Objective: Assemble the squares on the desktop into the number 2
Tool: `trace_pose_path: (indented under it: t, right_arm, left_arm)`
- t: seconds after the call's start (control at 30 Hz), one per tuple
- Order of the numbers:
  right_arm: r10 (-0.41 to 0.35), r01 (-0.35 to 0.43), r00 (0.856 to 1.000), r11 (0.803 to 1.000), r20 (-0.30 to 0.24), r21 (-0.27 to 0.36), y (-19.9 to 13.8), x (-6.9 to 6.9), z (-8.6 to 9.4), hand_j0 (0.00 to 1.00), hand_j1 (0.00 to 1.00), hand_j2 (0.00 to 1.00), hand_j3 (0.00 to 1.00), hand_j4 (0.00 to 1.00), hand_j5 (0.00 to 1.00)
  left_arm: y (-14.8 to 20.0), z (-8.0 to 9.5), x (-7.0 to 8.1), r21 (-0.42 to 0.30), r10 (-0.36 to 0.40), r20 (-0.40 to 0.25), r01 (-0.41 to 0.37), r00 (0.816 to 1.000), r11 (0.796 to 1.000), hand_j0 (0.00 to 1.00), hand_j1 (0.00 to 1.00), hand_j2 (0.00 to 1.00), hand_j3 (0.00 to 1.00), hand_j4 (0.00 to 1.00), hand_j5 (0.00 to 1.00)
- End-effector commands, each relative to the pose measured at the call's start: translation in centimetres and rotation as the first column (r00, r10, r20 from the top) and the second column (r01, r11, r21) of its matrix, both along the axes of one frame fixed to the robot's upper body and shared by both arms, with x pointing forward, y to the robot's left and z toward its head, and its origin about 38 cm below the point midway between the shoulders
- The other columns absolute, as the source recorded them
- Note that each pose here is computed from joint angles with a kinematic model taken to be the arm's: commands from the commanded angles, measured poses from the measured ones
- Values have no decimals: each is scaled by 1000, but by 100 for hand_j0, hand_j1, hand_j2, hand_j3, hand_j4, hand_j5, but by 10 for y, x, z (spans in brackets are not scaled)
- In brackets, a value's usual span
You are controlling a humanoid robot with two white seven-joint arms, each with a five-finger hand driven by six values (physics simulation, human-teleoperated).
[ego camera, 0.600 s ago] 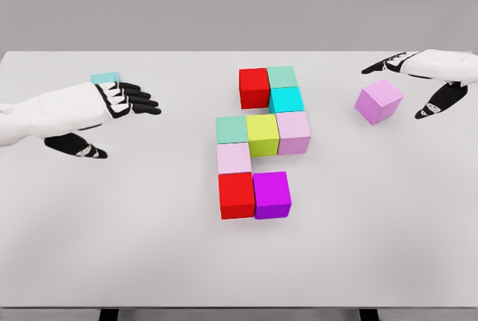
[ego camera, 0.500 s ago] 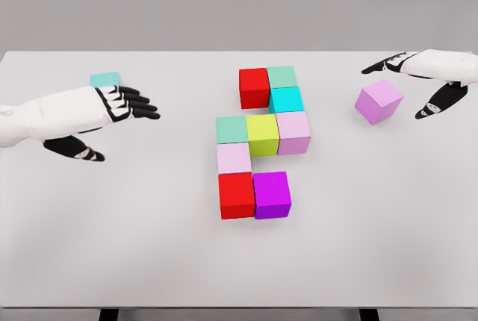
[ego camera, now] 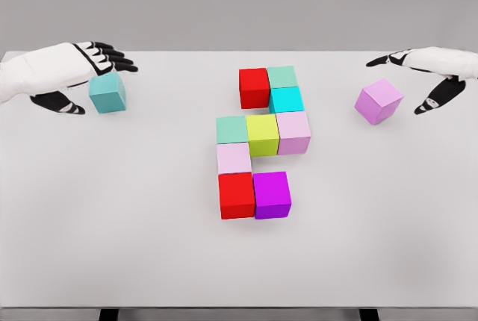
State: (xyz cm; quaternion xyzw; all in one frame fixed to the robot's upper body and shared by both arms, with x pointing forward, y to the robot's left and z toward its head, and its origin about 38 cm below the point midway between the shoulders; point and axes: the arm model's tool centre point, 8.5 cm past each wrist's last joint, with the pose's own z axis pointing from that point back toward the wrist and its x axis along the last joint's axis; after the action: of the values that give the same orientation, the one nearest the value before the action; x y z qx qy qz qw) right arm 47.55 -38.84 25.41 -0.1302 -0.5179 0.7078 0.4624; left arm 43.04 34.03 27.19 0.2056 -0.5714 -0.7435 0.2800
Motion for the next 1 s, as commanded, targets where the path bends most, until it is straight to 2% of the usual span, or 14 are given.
trace_pose_path:
  t: [0.0, 0.03, 0.1, 0.2, 0.27, 0.37, 0.47, 0.53, 0.6, 0.67, 0.77, 0.97]
  right_arm:
    - [-25, 26, 1000, 999, -18, 20, 0, 6, -8, 100, 100, 100, 100, 100, 100]
    - [-23, 23, 999, 999, -23, 26, 3, 8, -12, 100, 100, 100, 100, 100, 100]
    - [-25, 26, 999, 1000, -25, 11, 4, 10, -15, 100, 100, 100, 100, 100, 100]
    - [-17, 17, 1000, 999, -17, -29, 8, 13, -17, 100, 100, 100, 100, 100, 100]
    - [-12, 12, 1000, 998, -10, -57, 11, 15, -18, 100, 100, 100, 100, 100, 100]
    - [-26, 25, 1000, 997, -12, -69, 13, 19, -20, 100, 100, 100, 100, 100, 100]
    - [-40, 38, 999, 995, -22, -96, 15, 28, -27, 100, 100, 100, 100, 100, 100]
    - [-32, 29, 999, 995, -29, -100, 20, 30, -31, 100, 100, 100, 100, 100, 100]
    - [-32, 26, 999, 992, -45, -119, 23, 33, -36, 100, 100, 100, 100, 100, 100]
    - [-36, 28, 998, 990, -56, -137, 27, 37, -44, 100, 100, 100, 100, 100, 100]
    - [-31, 21, 998, 989, -61, -148, 31, 40, -45, 100, 100, 100, 100, 100, 100]
    - [-41, 29, 997, 987, -72, -157, 27, 40, -48, 100, 100, 100, 100, 100, 100]
  left_arm:
    - [7, -24, 12, -18, 50, -58, -52, 997, 998, 100, 100, 100, 100, 100, 100]
    - [12, -23, 23, -10, 75, -67, -75, 995, 997, 100, 100, 100, 100, 100, 100]
    - [16, -37, 43, -8, 118, -112, -119, 987, 993, 100, 100, 100, 100, 100, 100]
    - [15, -47, 49, -12, 130, -137, -133, 982, 991, 100, 100, 100, 100, 100, 100]
    - [24, -40, 56, 39, 166, -110, -163, 980, 986, 100, 100, 100, 100, 100, 100]
    - [22, -46, 67, 82, 180, -130, -170, 975, 982, 100, 100, 100, 100, 100, 100]
    - [29, -52, 68, 96, 202, -145, -189, 969, 977, 100, 100, 100, 100, 100, 100]
    - [33, -53, 72, 146, 220, -137, -200, 966, 969, 100, 100, 100, 100, 100, 100]
    - [25, -62, 76, 146, 216, -150, -194, 965, 970, 100, 100, 100, 100, 100, 100]
    - [17, -61, 80, 143, 205, -143, -184, 968, 972, 100, 100, 100, 100, 100, 100]
    - [10, -68, 83, 131, 202, -158, -182, 966, 974, 100, 100, 100, 100, 100, 100]
    - [15, -66, 83, 128, 213, -153, -194, 965, 972, 100, 100, 100, 100, 100, 100]
